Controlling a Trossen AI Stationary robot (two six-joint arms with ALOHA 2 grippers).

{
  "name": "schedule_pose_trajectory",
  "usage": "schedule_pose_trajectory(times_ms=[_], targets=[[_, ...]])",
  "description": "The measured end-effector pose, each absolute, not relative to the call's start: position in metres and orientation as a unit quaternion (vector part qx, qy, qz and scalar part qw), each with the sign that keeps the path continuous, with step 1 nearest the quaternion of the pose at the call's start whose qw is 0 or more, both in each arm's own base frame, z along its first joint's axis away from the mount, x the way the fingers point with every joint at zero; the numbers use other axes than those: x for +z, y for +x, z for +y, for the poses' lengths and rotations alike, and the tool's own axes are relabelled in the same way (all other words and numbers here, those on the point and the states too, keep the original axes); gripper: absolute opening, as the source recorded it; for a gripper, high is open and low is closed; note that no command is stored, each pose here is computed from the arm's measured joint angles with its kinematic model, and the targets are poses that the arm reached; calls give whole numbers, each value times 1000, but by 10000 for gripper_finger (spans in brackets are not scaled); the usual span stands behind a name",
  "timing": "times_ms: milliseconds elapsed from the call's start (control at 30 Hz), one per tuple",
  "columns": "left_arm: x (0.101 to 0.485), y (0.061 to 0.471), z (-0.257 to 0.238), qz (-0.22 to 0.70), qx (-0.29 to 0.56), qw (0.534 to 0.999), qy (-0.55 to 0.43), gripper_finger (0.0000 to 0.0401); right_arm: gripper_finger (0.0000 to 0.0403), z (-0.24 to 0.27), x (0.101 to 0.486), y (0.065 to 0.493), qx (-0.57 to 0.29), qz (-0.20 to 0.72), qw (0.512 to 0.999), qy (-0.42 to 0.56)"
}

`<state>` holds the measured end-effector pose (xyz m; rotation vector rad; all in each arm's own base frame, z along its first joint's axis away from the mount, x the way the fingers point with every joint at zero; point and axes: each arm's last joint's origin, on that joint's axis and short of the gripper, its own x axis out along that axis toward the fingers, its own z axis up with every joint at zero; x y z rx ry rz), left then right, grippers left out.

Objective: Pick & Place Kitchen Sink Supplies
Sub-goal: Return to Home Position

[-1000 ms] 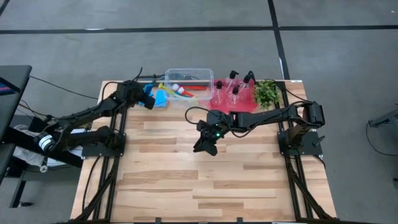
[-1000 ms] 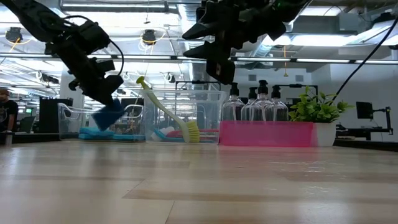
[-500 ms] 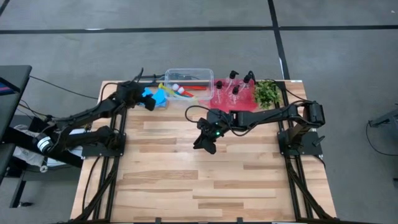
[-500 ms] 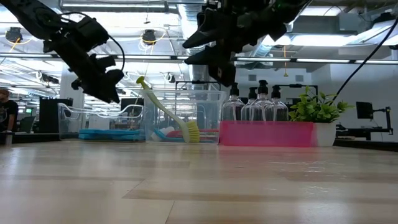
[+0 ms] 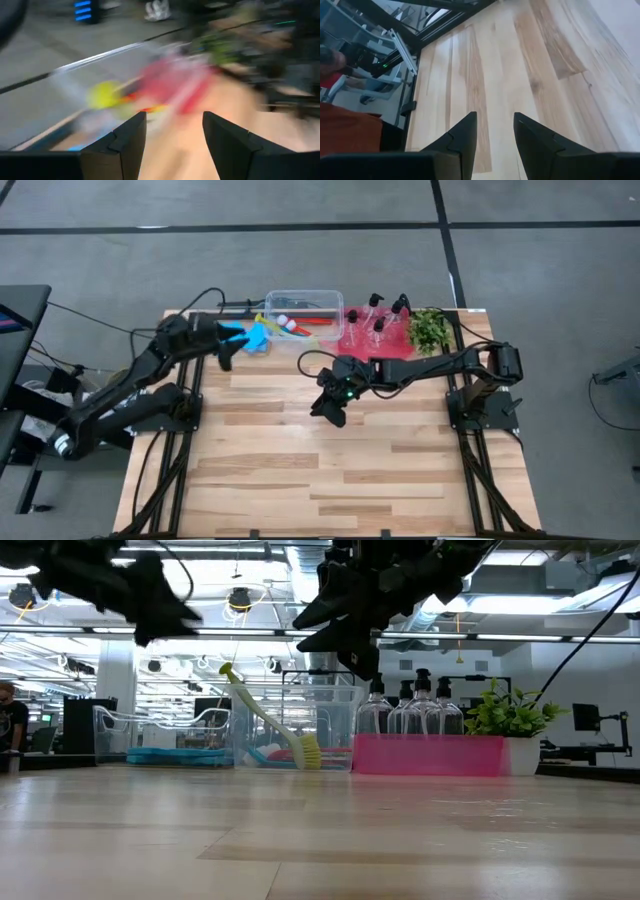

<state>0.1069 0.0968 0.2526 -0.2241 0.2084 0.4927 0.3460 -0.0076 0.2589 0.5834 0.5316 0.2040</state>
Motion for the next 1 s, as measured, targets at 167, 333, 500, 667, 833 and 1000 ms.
schedule_pose_trajectory(times_ms=[167,333,500,667,833,1000], targets=[[269,94,75,39,131,983,-126,191,123,-7,259,346,100,259,919,281],[279,80,60,-15,124,982,-144,191,123,-8,259,346,93,258,922,273],[285,69,51,-52,142,981,-123,191,123,-12,261,348,36,228,940,252],[266,66,55,-67,234,958,-148,191,123,-14,277,349,39,165,963,207],[240,71,56,-67,244,951,-179,191,123,-13,297,335,40,141,974,173],[217,82,51,-16,213,968,-135,191,123,-14,321,314,21,119,984,134]])
